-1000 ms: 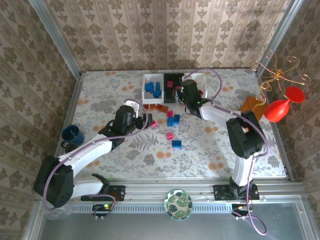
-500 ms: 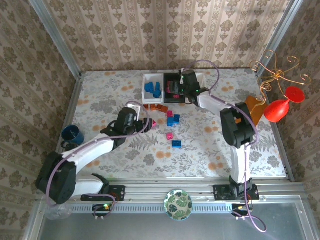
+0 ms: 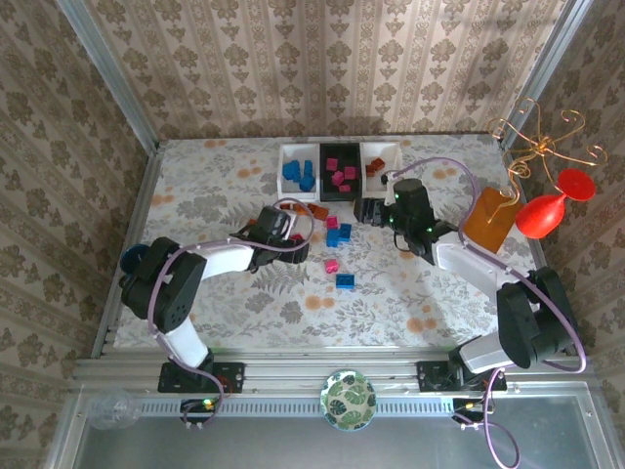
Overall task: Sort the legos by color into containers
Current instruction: Place the lego in the container, then pick up the lego from the center of the table, then place the lego in the container.
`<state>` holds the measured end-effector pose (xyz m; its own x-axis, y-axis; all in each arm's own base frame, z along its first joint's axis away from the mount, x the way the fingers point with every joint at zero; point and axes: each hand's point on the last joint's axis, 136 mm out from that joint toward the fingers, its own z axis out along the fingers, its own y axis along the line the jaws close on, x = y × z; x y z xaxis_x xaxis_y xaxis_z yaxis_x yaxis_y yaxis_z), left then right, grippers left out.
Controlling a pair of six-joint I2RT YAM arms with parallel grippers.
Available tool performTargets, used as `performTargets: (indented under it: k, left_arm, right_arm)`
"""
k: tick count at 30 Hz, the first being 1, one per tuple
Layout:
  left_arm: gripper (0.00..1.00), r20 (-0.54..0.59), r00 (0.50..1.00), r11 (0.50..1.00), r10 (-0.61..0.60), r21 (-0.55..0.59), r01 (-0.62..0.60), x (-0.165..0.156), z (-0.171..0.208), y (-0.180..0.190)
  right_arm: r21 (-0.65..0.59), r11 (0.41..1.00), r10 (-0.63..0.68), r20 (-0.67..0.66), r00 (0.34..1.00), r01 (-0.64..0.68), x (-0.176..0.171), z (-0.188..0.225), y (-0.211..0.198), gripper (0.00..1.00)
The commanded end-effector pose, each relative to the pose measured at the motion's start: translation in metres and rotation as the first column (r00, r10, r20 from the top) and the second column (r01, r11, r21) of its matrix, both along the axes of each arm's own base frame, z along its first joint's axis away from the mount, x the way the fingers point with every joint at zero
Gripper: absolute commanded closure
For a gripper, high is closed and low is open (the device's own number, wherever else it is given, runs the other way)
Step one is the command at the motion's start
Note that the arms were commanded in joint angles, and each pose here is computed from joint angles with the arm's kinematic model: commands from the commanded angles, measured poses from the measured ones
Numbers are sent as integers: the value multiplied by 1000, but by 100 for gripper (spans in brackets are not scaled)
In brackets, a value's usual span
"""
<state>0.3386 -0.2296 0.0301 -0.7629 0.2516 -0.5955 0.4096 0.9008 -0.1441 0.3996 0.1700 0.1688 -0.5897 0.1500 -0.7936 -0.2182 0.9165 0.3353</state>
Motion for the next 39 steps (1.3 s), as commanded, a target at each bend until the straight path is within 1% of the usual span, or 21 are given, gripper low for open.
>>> performTargets:
  k: [1, 6, 16, 19, 20, 22, 25, 27, 30, 33, 34, 39]
  left_arm:
    - [21, 18, 999, 999, -35, 15, 35, 10, 2, -7]
    - [31, -2, 1000, 999, -23, 49, 23, 22, -7, -7]
    - [53, -7, 1000, 999, -24, 30, 25, 39, -8, -14]
    - [60, 9, 1000, 1000, -21, -3, 21, 41, -3, -18]
    - [62, 16, 1000, 1000, -19, -18, 19, 42, 0, -20]
    - [65, 34, 999, 999, -14, -48, 16, 43, 6, -23]
    - [68, 72, 997, 996, -7, -91, 14, 47, 21, -27]
    - [70, 93, 996, 993, -4, -113, 14, 51, 31, -30]
    - [72, 121, 993, 989, 10, -149, 9, 57, 47, -35]
    - [73, 153, 988, 982, 18, -186, 11, 64, 66, -44]
    - [73, 164, 986, 980, 17, -198, 16, 66, 72, -49]
    - [73, 213, 977, 970, 4, -237, 47, 80, 105, -73]
  right_arm:
    - [-5, 1000, -28, 30, 999, 28, -2, 8, -8, 26]
    - [37, 999, -9, 26, 1000, 8, 1, 10, 0, 26]
    - [74, 997, 7, -5, 1000, -6, -9, 4, 4, 25]
    - [79, 996, 42, -38, 998, -39, -18, -5, 11, 25]
    - [93, 993, 69, -18, 997, -67, -23, 6, 15, 25]
    - [102, 985, 143, -32, 989, -139, -34, 4, 28, 25]
    - [99, 964, 252, -53, 966, -246, -52, 1, 44, 25]
    - [82, 952, 302, -61, 951, -297, -63, 1, 49, 24]
    - [48, 943, 333, -55, 941, -330, -72, 1, 48, 23]
    - [15, 954, 298, -29, 954, -298, -70, 3, 40, 21]
    - [9, 959, 282, -11, 959, -282, -68, 5, 37, 17]
    - [-37, 981, 192, 37, 981, -190, -64, 6, 20, 3]
